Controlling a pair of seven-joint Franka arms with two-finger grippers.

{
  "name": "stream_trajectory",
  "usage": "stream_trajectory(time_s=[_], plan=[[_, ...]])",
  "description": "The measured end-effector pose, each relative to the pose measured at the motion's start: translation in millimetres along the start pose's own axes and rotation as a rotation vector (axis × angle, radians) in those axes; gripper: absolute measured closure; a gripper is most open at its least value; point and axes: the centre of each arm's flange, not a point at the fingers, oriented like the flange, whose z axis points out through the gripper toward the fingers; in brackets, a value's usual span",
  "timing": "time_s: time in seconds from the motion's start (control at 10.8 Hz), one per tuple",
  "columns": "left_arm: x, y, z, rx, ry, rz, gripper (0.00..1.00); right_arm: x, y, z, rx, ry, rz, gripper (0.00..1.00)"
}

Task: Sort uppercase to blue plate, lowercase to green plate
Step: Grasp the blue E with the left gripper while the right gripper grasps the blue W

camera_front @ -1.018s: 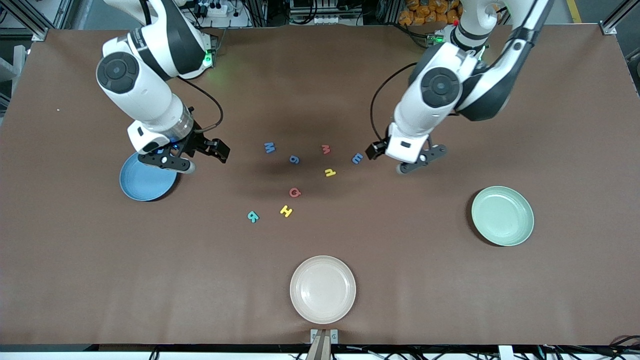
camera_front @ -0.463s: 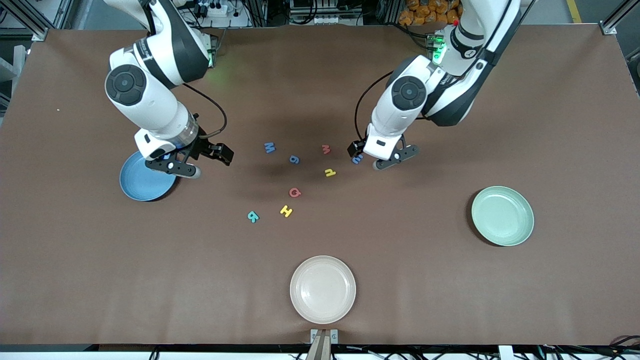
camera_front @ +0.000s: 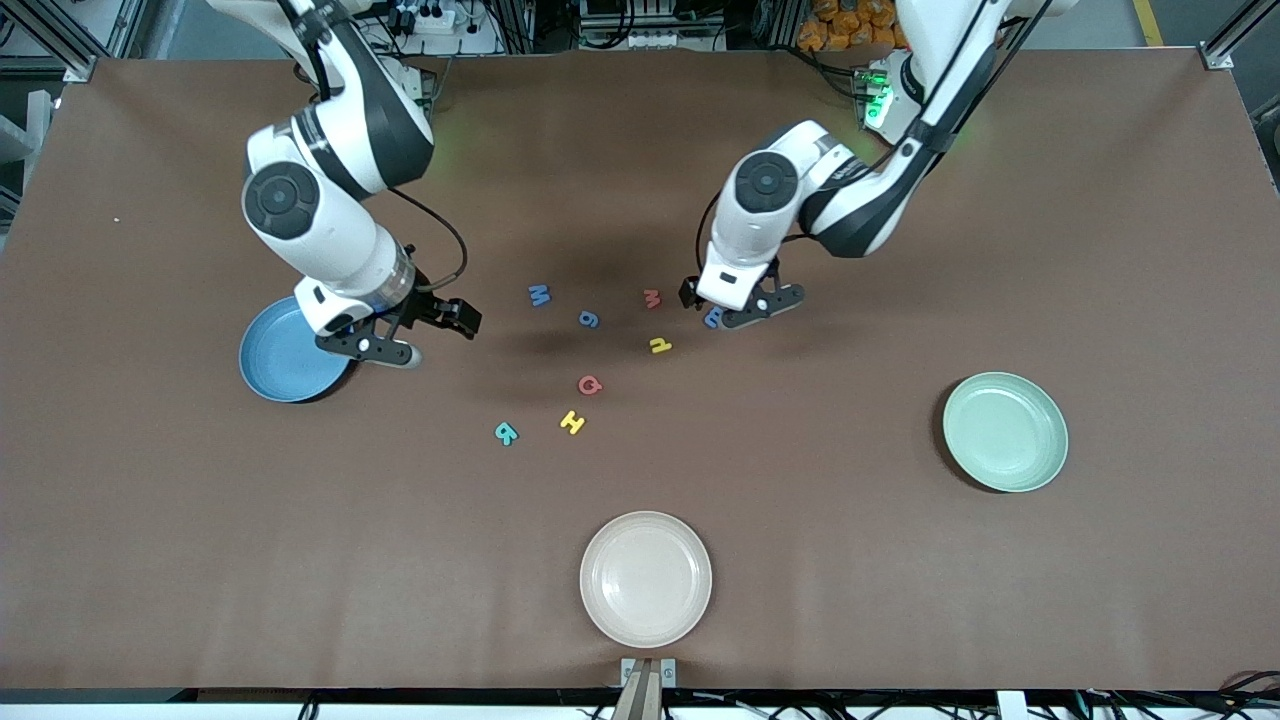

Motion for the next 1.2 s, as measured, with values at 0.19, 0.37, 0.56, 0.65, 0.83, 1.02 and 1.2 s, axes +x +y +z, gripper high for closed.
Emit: stream_trajectory(time_s=[0.19, 0.37, 0.56, 0.65, 0.83, 1.02, 1.2], plan=[[-10.8, 4.0, 16.9, 0.022, 0.018, -0.01, 0.0, -0.7, -4.7, 16.4, 0.0, -0.018, -0.008, 0.0], [-12.1, 3.8, 28.5, 0.035, 0.021, -0.016, 0.0, -4.6, -10.9, 27.9, -0.004, -0.034, -0.019, 0.0], [-5.4, 2.3, 34.7, 0.027, 0.024, -0.044, 0.0, -6.1, -16.6, 40.2, 0.001, -0.042, -0.022, 0.0], [-1.1, 2.0, 35.7, 0.014, 0.028, -0.074, 0.0, -8.2, -20.1, 43.9, 0.001, -0.045, -0.021, 0.0], [-1.2, 3.1, 42.4, 0.005, 0.033, -0.14, 0.01, -10.6, -23.4, 45.0, 0.001, -0.046, -0.024, 0.0], [-5.0, 4.2, 50.2, 0.011, 0.043, -0.173, 0.02, -12.3, -25.8, 45.2, 0.001, -0.045, -0.029, 0.0], [-5.5, 4.9, 53.7, 0.005, 0.042, -0.212, 0.04, -12.9, -26.5, 45.7, 0.001, -0.045, -0.029, 0.0]])
